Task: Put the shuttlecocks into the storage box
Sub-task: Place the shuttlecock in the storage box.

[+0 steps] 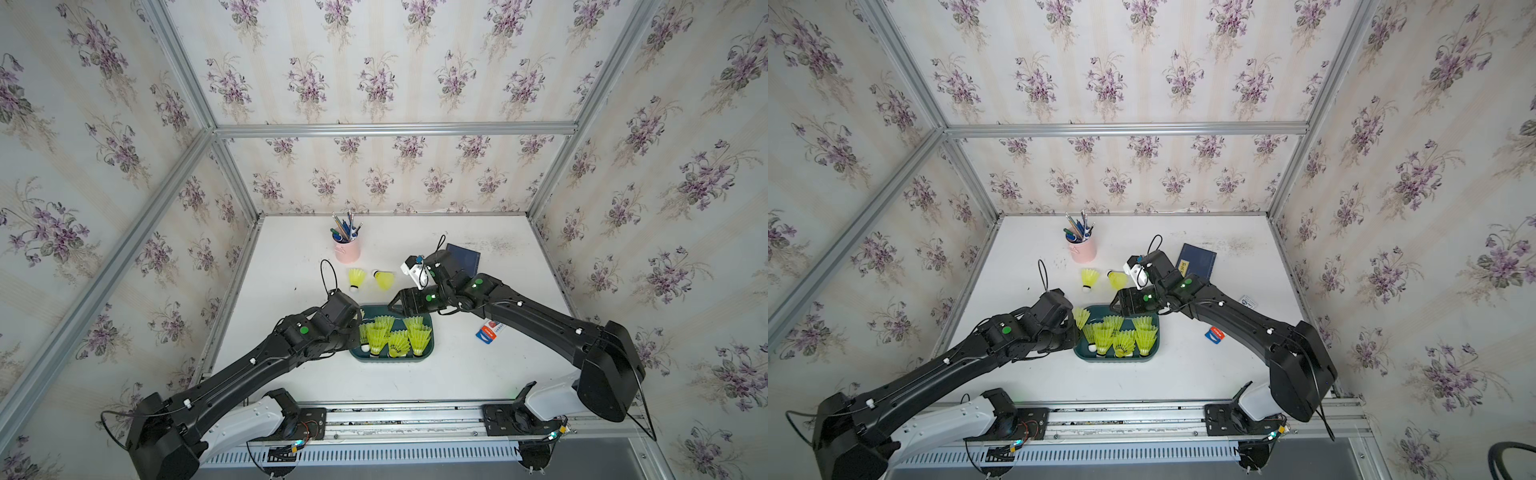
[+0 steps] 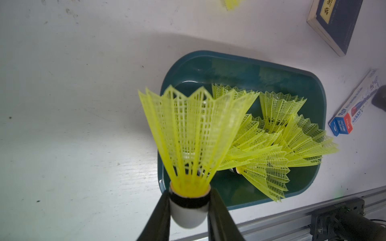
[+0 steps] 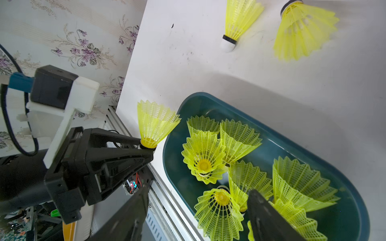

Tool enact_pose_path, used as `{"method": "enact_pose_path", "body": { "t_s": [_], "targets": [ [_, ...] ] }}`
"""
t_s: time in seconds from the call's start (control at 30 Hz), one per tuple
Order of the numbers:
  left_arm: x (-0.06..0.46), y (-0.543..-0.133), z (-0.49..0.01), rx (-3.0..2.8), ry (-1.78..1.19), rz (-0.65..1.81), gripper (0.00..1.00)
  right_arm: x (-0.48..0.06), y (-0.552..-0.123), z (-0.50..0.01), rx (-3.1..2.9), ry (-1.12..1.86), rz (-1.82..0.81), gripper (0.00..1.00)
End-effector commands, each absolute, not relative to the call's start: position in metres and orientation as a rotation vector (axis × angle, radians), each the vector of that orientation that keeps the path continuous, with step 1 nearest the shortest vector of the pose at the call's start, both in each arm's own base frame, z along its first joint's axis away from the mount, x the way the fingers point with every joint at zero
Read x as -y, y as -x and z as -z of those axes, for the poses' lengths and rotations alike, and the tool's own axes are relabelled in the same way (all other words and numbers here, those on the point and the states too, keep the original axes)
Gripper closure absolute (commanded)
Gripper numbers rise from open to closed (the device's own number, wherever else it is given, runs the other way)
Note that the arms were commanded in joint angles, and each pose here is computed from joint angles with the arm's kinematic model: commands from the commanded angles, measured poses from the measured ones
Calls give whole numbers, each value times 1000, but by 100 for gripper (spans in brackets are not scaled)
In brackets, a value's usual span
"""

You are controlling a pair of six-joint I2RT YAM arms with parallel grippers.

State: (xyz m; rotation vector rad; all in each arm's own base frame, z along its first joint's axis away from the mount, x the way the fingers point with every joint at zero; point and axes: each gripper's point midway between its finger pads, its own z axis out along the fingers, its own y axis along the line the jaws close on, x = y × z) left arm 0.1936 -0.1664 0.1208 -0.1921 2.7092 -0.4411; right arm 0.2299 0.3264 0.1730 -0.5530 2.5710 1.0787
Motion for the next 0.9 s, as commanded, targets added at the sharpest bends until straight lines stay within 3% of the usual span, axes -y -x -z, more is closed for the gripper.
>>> {"method": "enact_pose_path", "body": {
  "t_s": [0.0,0.67,0.8,0.87],
  "targets": [
    [172,-200,-122,-2673,235,458,90,-328,-229,-178,-2551,551,-1091,22],
    [179,-184,-105,-2712,268,415,88,-330,-224,-174,-2561,567,-1099,22],
    [178,-180,-102,-2727,274,410,80,-331,-225,-173,-2564,564,-1102,22],
    [178,-178,-102,-2733,274,407,65,-331,-225,-172,-2566,564,-1103,22]
  ]
}}
